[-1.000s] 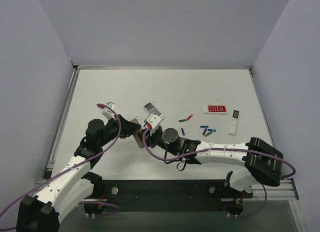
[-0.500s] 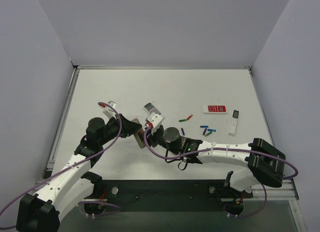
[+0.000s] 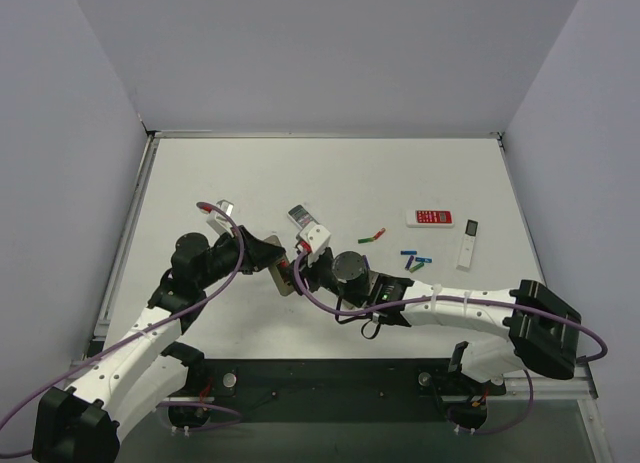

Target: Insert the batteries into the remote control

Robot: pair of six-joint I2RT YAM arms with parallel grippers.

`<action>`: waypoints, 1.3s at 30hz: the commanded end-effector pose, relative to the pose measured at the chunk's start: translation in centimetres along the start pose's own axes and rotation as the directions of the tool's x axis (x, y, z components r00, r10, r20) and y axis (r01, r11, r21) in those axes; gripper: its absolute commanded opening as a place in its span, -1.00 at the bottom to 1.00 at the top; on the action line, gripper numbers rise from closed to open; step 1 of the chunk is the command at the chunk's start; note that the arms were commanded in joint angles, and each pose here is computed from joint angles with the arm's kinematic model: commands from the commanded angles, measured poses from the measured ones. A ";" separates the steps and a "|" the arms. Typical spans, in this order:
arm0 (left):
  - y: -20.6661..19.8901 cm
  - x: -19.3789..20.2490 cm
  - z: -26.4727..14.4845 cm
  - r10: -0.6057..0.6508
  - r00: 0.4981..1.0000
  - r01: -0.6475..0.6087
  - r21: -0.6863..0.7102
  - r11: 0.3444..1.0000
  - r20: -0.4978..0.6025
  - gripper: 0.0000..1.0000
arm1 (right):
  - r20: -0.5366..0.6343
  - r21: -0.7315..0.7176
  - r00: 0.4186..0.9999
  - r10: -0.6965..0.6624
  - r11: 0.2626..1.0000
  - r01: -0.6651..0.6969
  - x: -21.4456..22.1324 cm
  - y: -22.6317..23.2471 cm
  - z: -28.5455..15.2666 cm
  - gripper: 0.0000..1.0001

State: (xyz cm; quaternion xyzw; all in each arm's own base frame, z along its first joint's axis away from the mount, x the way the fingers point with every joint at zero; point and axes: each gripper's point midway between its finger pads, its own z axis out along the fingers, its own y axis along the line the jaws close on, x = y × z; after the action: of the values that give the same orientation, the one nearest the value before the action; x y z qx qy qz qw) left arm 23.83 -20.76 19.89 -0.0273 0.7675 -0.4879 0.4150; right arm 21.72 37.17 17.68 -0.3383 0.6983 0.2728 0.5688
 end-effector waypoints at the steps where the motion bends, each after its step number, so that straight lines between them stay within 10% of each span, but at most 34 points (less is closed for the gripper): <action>1: -3.0 -2.0 -0.1 0.039 0.998 -0.042 0.081 0.996 0.039 -1.00 | 0.036 0.022 0.999 0.006 1.000 -0.007 -1.8 -0.8 -0.5 0.01; 19: -3.8 -1.8 -0.1 0.063 0.998 -0.062 0.107 0.992 -0.008 -1.00 | 0.079 -0.230 0.997 -0.010 0.973 0.028 -5.7 1.8 -4.4 0.22; 30: -6.0 -1.9 -0.7 0.129 0.990 -0.117 0.172 0.978 -0.063 -1.00 | 0.260 -0.487 0.905 -0.337 0.764 0.424 -8.0 3.0 -7.2 0.25; 39: -6.6 -1.9 -0.8 0.149 0.985 -0.130 0.190 0.973 -0.087 -1.00 | 0.295 -0.467 0.864 -0.407 0.727 0.502 -8.9 2.8 -6.0 -0.05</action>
State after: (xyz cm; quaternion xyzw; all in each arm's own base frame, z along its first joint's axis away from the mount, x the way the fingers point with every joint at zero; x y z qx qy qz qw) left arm 22.34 -22.31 23.71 0.0561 0.7597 -0.5149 0.3932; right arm 17.18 34.63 24.65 -0.5978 0.5017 0.3304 0.5308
